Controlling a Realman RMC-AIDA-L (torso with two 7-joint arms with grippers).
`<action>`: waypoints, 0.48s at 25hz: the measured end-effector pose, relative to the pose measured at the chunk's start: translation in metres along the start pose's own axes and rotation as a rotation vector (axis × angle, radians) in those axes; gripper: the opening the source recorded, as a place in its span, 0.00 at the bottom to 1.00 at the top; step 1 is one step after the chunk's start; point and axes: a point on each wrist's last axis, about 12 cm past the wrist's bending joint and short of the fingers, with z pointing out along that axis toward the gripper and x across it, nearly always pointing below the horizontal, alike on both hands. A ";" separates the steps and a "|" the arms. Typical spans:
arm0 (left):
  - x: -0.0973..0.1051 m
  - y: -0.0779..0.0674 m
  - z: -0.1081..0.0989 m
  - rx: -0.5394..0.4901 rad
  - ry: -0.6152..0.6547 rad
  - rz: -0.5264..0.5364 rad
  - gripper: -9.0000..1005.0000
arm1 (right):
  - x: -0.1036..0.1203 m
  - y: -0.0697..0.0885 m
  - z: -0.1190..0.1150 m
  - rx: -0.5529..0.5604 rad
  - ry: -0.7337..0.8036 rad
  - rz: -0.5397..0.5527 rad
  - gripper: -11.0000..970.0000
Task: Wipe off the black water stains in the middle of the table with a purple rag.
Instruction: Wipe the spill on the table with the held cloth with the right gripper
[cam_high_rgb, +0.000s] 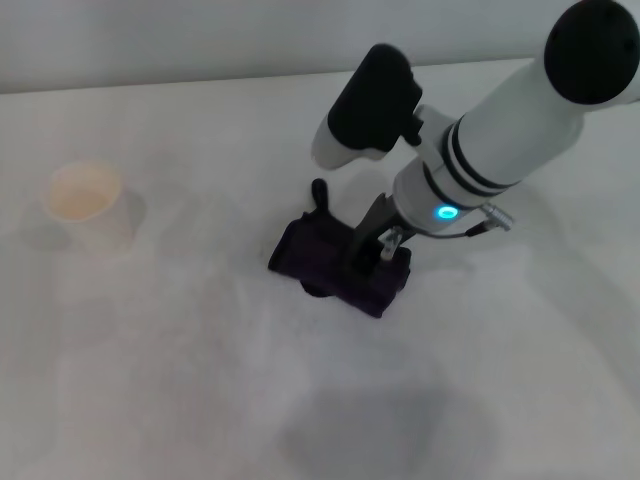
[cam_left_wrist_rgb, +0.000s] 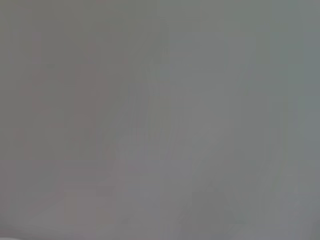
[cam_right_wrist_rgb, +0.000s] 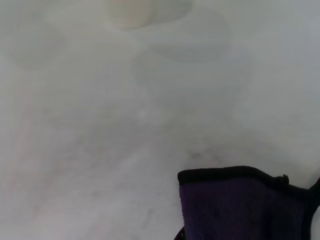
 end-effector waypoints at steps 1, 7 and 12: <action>0.000 0.000 0.000 0.001 -0.001 0.000 0.89 | 0.000 0.002 0.002 -0.014 -0.001 -0.006 0.10; -0.002 -0.002 0.004 0.008 -0.009 0.000 0.89 | -0.003 0.010 0.005 -0.078 -0.029 -0.049 0.10; -0.003 -0.004 0.006 0.012 -0.012 -0.002 0.89 | -0.005 0.018 0.010 -0.109 -0.064 -0.080 0.10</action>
